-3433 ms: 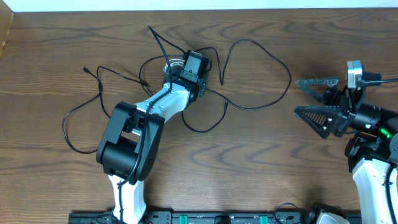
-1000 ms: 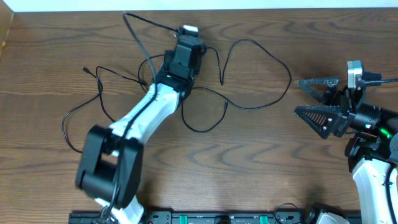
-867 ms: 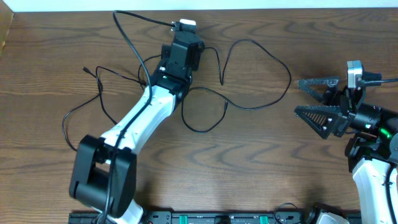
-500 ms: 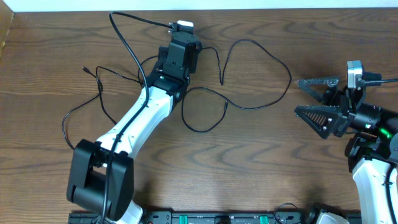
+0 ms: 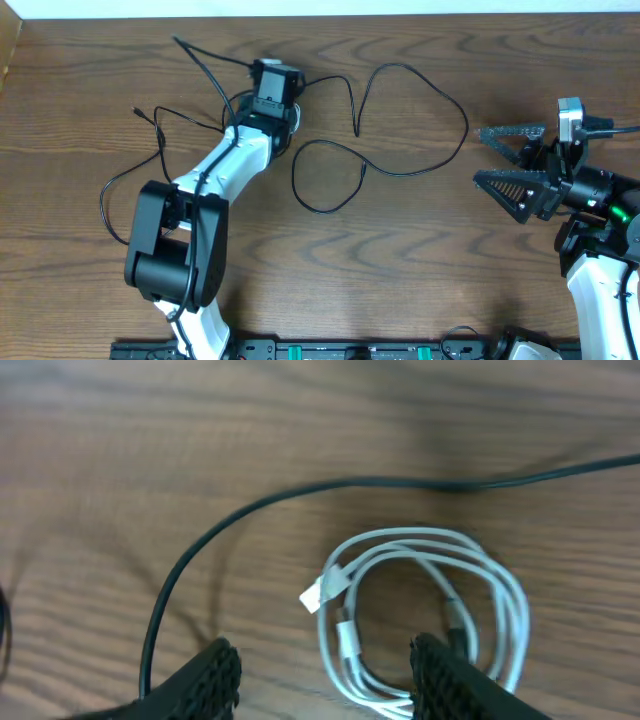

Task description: Untangle cables

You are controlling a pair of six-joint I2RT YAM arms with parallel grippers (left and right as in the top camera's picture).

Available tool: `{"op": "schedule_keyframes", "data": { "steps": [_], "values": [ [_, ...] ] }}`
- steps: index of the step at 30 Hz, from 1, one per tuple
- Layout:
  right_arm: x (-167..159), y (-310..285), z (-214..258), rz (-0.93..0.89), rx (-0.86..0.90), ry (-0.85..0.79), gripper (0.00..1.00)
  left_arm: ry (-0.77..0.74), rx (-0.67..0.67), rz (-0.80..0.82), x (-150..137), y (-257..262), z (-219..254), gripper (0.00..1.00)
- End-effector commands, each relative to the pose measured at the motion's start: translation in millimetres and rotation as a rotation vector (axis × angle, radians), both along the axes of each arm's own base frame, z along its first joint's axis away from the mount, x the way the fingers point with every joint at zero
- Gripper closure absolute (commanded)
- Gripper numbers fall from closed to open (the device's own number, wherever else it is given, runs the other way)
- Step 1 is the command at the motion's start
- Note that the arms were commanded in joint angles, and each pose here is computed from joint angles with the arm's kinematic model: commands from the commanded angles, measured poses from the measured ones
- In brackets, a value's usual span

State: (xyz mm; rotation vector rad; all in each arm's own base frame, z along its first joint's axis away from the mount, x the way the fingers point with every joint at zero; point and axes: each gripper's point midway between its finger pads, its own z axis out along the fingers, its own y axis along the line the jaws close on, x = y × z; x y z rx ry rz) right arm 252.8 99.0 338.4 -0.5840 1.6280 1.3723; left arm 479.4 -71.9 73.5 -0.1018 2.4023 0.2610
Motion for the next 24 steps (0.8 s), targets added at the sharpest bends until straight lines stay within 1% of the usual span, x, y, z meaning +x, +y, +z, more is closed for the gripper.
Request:
{"op": "schedule_keyframes", "data": {
  "steps": [1,4,7,9,14,16,19,24],
  "values": [
    [1,-2,3,-0.012,-0.009,-0.036,0.01,0.011,-0.018,0.067,0,6,-9,0.44],
    [1,-2,3,-0.012,-0.009,-0.036,0.01,0.048,-0.008,0.066,-5,7,-19,0.44],
    [1,-2,3,-0.011,-0.009,-0.036,0.01,0.088,-0.034,0.050,-10,2,-30,0.44],
    [1,-2,3,-0.011,-0.009,-0.036,0.01,0.104,-0.045,0.068,-13,2,-38,0.44],
    [1,-2,3,-0.008,-0.012,-0.035,0.01,0.111,-0.089,0.137,-15,3,-50,0.44],
    [1,-2,3,-0.006,-0.015,-0.038,0.01,0.123,-0.115,0.131,-16,-2,-55,0.44],
    [1,-2,3,-0.006,-0.016,-0.042,0.01,0.121,-0.176,0.133,-14,-10,-56,0.44],
    [0,-1,2,0.000,-0.021,-0.040,0.01,0.102,-0.217,0.186,-12,-9,-56,0.43]
  ]
}}
